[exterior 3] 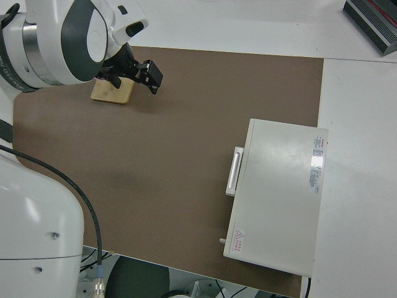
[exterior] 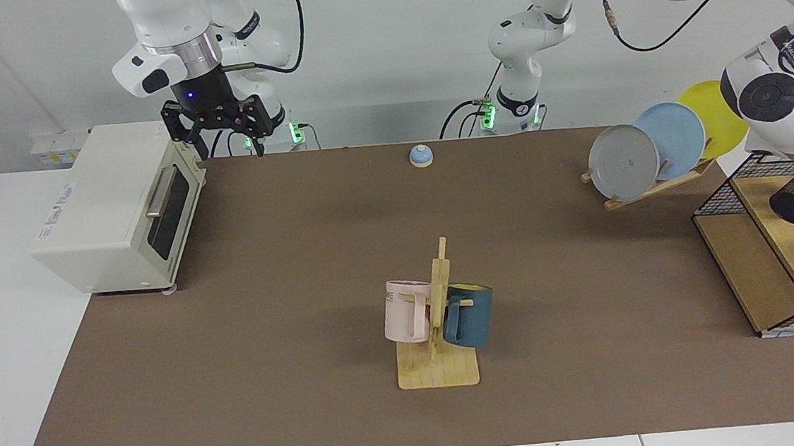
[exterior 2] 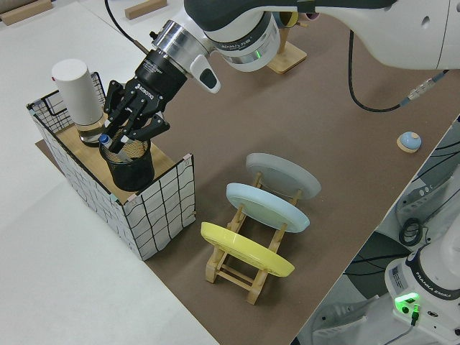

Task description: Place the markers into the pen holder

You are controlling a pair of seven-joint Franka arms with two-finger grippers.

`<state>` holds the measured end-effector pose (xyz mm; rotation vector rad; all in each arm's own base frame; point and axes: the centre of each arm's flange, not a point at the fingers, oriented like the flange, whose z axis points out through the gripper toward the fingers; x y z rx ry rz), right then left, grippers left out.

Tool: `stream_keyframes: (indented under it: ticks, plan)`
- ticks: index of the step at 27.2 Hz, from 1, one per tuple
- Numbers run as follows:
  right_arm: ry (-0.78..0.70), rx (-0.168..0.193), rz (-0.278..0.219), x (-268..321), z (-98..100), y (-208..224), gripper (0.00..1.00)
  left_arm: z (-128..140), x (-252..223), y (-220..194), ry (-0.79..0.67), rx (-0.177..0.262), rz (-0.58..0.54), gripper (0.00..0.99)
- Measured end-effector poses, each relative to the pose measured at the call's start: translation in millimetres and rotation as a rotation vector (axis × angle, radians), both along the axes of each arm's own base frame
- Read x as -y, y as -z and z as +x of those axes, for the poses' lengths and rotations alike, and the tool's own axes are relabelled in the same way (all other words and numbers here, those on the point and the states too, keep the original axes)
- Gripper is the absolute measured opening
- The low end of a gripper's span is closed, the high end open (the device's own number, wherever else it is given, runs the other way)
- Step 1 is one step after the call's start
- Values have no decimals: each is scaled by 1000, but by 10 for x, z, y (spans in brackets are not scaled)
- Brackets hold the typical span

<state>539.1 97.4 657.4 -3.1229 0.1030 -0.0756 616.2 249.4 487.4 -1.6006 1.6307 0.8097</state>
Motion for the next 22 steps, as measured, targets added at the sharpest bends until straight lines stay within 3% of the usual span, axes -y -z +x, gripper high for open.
stream_keyframes:
  ticks: [4, 20, 22]
  plan:
    - [0, 0, 0, 0, 0, 0, 1000, -1, -3, 0, -3, 4, 0, 533]
    - [0, 0, 0, 0, 0, 0, 996, 1, -27, -50, -7, 14, 4, 568]
    - [0, 0, 0, 0, 0, 0, 996, 3, -40, -87, -9, 21, 6, 683]
